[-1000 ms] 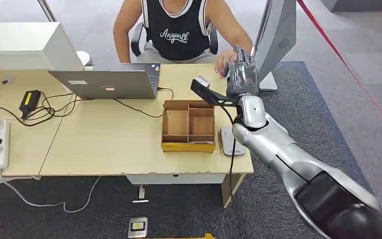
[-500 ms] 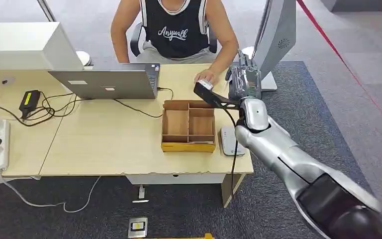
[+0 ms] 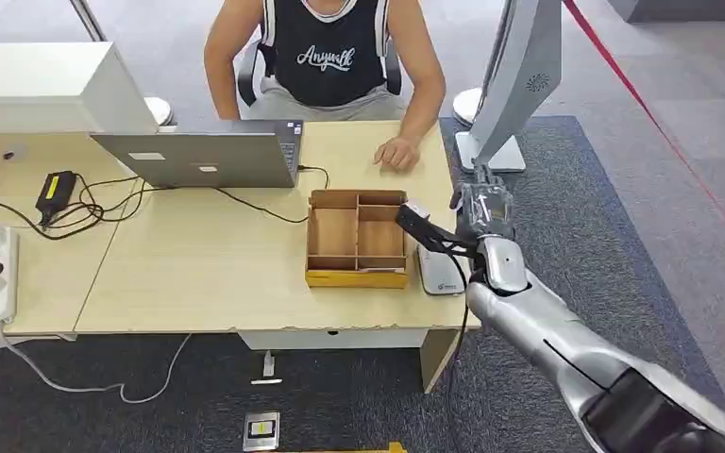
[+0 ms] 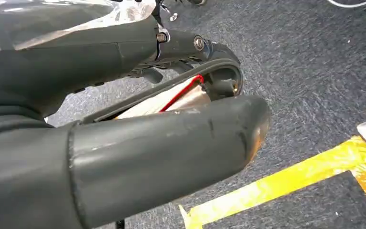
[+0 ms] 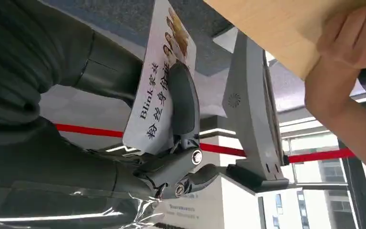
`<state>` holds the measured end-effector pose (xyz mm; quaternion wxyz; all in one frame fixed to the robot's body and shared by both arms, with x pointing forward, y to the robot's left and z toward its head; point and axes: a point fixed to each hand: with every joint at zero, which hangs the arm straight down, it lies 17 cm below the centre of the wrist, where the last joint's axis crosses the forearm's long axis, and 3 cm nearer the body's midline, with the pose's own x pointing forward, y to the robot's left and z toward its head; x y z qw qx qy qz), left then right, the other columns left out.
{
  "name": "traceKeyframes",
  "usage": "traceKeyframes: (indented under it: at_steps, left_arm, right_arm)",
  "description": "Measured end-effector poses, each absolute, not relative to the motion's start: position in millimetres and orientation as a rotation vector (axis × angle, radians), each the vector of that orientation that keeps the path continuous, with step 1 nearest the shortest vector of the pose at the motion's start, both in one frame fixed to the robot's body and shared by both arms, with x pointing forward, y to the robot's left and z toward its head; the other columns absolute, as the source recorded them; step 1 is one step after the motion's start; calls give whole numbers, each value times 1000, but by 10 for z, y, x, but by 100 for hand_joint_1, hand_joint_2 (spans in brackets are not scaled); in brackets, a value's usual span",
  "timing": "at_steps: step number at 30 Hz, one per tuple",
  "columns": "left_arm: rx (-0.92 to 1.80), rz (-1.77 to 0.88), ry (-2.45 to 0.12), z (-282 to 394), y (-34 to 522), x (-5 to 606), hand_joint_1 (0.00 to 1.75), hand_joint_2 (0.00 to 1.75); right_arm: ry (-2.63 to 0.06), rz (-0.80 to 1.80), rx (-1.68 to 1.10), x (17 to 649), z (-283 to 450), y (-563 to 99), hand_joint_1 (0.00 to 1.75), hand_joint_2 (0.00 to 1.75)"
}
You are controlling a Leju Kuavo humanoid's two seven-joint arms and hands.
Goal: Pass the card to the sensor for recognition and then transmit it.
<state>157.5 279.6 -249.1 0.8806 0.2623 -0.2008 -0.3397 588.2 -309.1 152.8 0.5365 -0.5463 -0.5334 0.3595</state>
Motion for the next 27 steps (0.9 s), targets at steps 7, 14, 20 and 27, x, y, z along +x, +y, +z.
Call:
traceKeyframes:
  at_steps: [7,14,20,27]
  left_arm:
    - [547,-708,-419,-2494,2807,1563,0,0]
    - [547,-705,-419,-2493,2810,1567,0,0]
    - [547,-698,-414,-2498,2822,1554,0,0]
    - [546,-698,-410,-2504,2826,1531,0,0]
  right_arm:
    - [-1237,873,-1275,5766,1295,-3173,175,175]
    - [-1222,912,-1245,5686,1109,-3145,175,175]
    - [-1203,944,-1213,5615,944,-3074,175,175]
    - [-1179,974,-1174,5515,737,-2988,175,175]
